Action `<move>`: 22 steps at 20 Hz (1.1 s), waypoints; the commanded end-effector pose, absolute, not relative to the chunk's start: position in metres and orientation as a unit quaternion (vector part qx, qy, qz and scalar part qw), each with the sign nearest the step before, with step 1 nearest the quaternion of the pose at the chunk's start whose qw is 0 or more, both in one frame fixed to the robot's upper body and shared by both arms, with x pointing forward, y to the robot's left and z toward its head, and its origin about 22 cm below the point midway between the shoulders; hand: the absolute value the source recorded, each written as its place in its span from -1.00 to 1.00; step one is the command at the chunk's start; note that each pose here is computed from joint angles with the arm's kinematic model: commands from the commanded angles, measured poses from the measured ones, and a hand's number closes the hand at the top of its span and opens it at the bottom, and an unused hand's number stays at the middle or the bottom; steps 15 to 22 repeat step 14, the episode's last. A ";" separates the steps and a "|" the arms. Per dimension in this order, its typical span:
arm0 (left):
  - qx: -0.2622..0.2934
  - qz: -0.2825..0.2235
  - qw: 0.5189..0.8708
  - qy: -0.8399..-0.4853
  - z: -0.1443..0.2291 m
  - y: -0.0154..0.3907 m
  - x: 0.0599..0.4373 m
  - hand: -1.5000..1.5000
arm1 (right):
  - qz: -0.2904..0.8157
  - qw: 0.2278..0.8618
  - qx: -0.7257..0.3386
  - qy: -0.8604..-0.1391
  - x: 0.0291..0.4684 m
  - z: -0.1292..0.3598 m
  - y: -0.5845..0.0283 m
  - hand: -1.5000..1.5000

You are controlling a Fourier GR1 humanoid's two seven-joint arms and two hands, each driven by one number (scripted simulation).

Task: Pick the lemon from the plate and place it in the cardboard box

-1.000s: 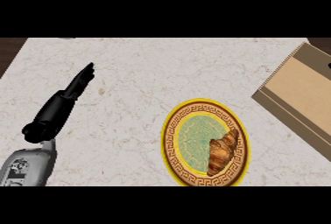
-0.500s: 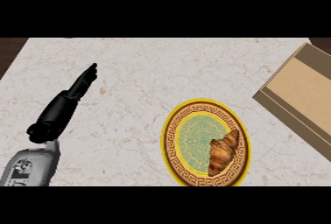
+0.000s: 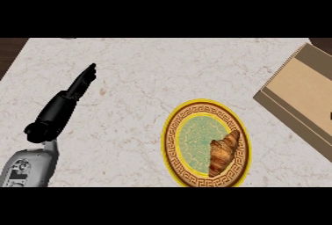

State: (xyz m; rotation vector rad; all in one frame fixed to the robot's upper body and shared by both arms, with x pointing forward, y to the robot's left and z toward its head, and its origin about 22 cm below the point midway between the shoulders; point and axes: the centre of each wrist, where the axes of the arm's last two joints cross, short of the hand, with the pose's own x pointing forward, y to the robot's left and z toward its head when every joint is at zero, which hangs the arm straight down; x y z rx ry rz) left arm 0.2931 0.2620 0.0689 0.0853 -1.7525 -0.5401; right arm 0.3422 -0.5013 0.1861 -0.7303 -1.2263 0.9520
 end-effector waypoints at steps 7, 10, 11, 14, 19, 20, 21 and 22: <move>0.038 -0.236 0.603 -0.761 0.064 0.265 0.290 0.00 | 0.031 0.647 -0.139 -0.749 0.345 0.171 -0.520 -1.00; 0.041 -0.240 0.602 -0.760 0.080 0.264 0.298 0.00 | -0.021 0.658 -0.149 -0.738 0.322 0.178 -0.547 -1.00; 0.038 -0.236 0.596 -0.766 0.069 0.269 0.291 0.00 | -0.043 0.663 -0.147 -0.732 0.326 0.171 -0.543 -1.00; 0.035 -0.246 0.601 -0.760 0.070 0.267 0.299 0.00 | -0.074 0.645 -0.178 -0.739 0.308 0.179 -0.562 -1.00; 0.035 -0.246 0.601 -0.760 0.070 0.267 0.299 0.00 | -0.074 0.645 -0.178 -0.739 0.308 0.179 -0.562 -1.00; 0.035 -0.246 0.601 -0.760 0.070 0.267 0.299 0.00 | -0.074 0.645 -0.178 -0.739 0.308 0.179 -0.562 -1.00; 0.035 -0.246 0.601 -0.760 0.070 0.267 0.299 0.00 | -0.074 0.645 -0.178 -0.739 0.308 0.179 -0.562 -1.00; 0.035 -0.246 0.601 -0.760 0.070 0.267 0.299 0.00 | -0.074 0.645 -0.178 -0.739 0.308 0.179 -0.562 -1.00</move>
